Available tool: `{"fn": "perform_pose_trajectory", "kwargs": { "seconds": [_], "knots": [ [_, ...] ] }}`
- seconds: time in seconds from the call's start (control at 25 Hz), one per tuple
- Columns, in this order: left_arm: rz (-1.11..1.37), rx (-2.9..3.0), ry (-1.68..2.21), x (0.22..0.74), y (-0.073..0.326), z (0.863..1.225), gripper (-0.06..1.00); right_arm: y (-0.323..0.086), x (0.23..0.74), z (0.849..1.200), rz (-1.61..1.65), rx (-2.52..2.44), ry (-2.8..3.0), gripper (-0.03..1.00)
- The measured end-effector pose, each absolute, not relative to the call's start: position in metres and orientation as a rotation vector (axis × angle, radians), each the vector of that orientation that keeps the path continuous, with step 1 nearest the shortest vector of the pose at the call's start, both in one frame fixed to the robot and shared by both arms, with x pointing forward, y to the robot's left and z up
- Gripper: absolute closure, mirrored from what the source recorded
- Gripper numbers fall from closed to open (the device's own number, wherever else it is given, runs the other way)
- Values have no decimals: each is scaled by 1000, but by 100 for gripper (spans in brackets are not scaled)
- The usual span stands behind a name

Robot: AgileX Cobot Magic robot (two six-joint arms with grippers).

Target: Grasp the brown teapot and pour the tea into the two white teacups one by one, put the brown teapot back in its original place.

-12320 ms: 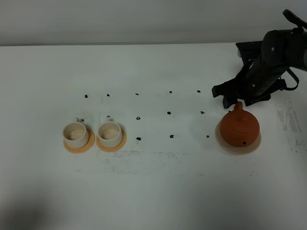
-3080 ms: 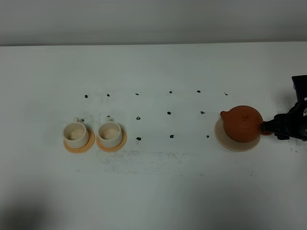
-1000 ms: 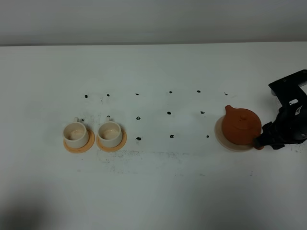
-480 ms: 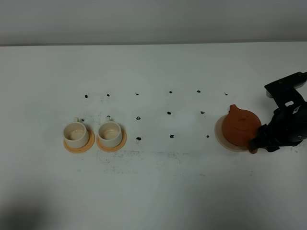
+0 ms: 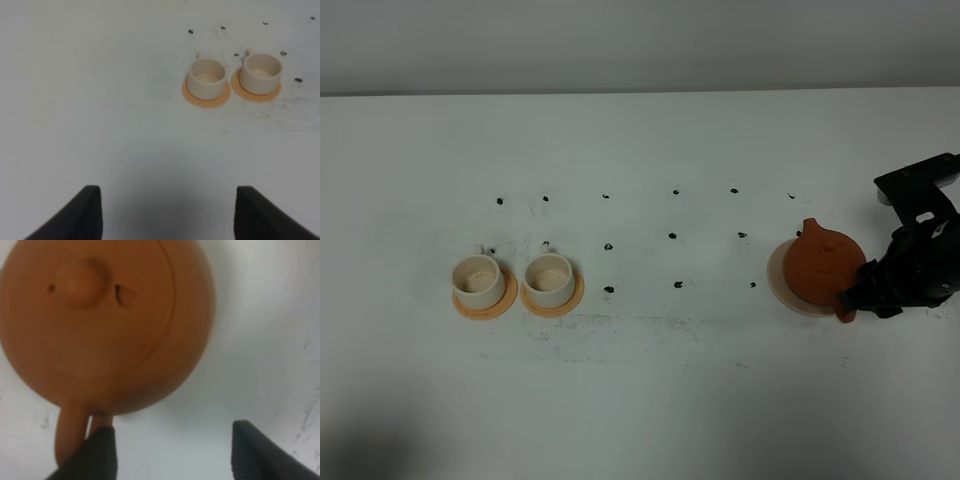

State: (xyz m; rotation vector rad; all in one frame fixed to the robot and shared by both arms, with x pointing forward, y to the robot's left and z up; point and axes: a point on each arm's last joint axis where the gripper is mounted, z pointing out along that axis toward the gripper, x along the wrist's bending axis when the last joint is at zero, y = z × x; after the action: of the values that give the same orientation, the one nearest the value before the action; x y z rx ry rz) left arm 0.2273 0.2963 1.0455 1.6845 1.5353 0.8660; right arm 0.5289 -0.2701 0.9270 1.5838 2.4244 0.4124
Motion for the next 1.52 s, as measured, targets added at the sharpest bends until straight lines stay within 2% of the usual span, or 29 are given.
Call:
{"fn": "perform_pose_trajectory", "kwargs": {
  "seconds": [0.28,0.44,0.76,0.96,1.2,1.52],
  "knots": [
    [866,1685,1535,227,296,1045,36,-285,529,918,335,1685,2382,45],
    [867,1686,1534,227,296,1045,36,-296,528,925,306,1765,2294,45],
    [867,1686,1534,227,296,1045,36,-279,513,987,491,1920,2048,45],
    [867,1686,1534,227,296,1045,36,-260,516,1006,457,2015,2060,45],
    [867,1686,1534,227,296,1045,36,-226,536,993,351,1977,2192,45],
    [867,1686,1534,227,296,1045,36,-223,549,965,172,2000,2267,45]
  ]
}}
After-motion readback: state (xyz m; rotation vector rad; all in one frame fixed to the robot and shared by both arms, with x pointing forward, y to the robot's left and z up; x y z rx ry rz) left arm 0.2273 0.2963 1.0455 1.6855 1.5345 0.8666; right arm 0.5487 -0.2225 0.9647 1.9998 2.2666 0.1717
